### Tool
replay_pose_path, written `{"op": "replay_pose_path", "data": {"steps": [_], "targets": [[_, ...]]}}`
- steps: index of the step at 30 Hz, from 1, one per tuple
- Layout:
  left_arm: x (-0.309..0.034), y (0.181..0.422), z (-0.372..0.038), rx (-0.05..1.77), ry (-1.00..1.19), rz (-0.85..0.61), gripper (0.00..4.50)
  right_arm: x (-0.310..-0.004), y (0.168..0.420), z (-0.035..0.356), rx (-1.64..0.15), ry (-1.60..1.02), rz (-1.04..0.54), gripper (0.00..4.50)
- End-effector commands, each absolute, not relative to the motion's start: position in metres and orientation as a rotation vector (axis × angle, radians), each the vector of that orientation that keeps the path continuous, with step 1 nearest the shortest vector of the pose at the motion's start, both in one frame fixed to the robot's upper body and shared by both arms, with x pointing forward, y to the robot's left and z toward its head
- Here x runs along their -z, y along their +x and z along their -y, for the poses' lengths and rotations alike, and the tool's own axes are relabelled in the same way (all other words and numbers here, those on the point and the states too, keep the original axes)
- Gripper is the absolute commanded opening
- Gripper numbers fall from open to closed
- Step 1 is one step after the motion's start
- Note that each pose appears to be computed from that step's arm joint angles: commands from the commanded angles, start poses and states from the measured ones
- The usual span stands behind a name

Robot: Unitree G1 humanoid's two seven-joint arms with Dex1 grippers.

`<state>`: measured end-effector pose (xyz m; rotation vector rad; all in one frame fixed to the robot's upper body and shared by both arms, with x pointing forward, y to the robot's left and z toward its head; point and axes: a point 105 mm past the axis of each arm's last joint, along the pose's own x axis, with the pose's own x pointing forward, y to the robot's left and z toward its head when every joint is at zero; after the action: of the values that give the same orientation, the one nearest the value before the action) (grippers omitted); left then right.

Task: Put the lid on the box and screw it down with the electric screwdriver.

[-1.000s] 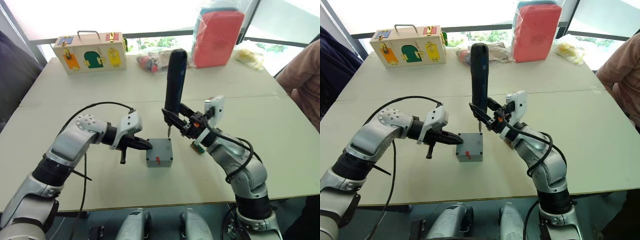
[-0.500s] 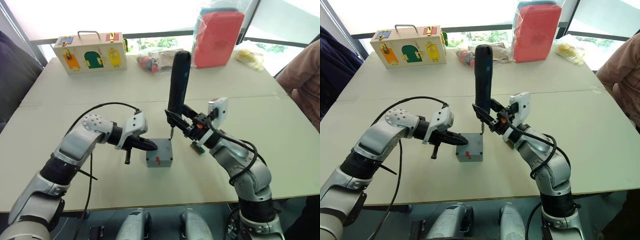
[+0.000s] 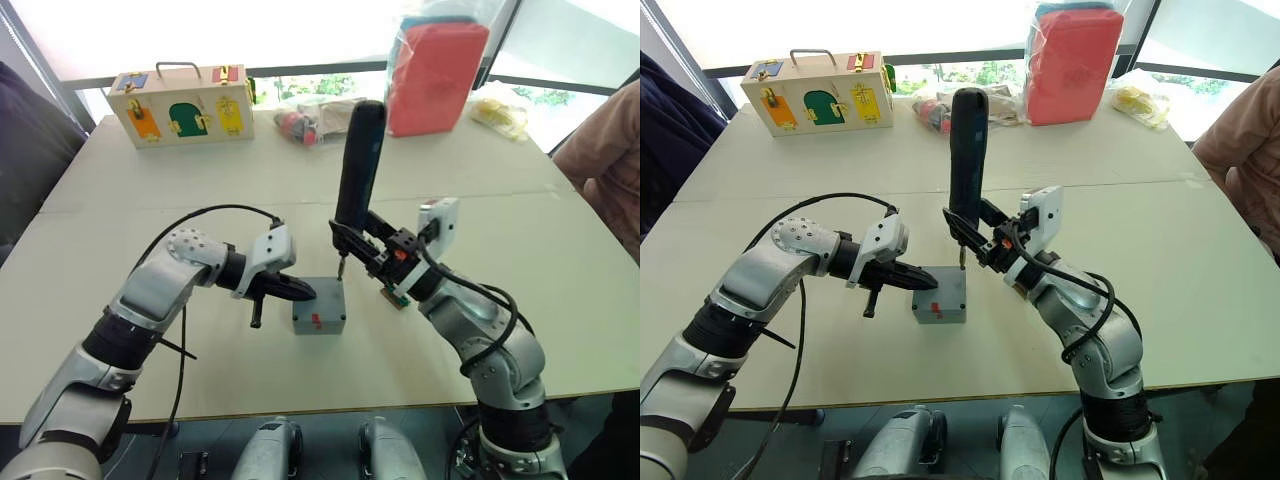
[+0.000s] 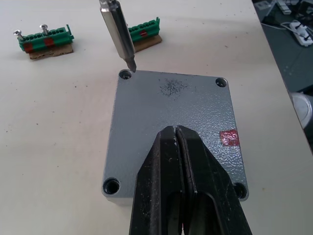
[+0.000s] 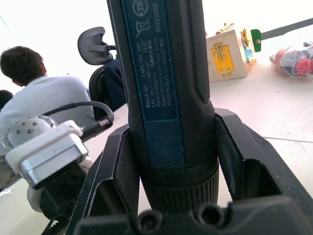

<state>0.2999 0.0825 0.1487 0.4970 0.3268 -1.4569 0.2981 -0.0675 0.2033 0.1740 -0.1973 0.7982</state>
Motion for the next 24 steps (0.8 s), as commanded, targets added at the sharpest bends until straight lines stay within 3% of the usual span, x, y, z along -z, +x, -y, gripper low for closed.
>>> {"op": "replay_pose_path", "data": {"steps": [1,5,16,24], "targets": [[-0.148,0.302,-0.085,1.448,0.516,-0.341,0.00,-0.210,0.295,0.069,-0.804,0.143,0.265,1.77],[-0.148,0.302,-0.085,1.447,0.514,-0.342,0.00,-0.199,0.298,0.069,-0.788,0.158,0.248,1.77],[-0.149,0.302,-0.082,1.450,0.510,-0.340,0.00,-0.209,0.302,0.063,-0.776,0.164,0.299,1.77],[-0.150,0.300,-0.082,1.449,0.510,-0.341,0.00,-0.188,0.301,0.060,-0.812,0.100,0.225,1.77]]}}
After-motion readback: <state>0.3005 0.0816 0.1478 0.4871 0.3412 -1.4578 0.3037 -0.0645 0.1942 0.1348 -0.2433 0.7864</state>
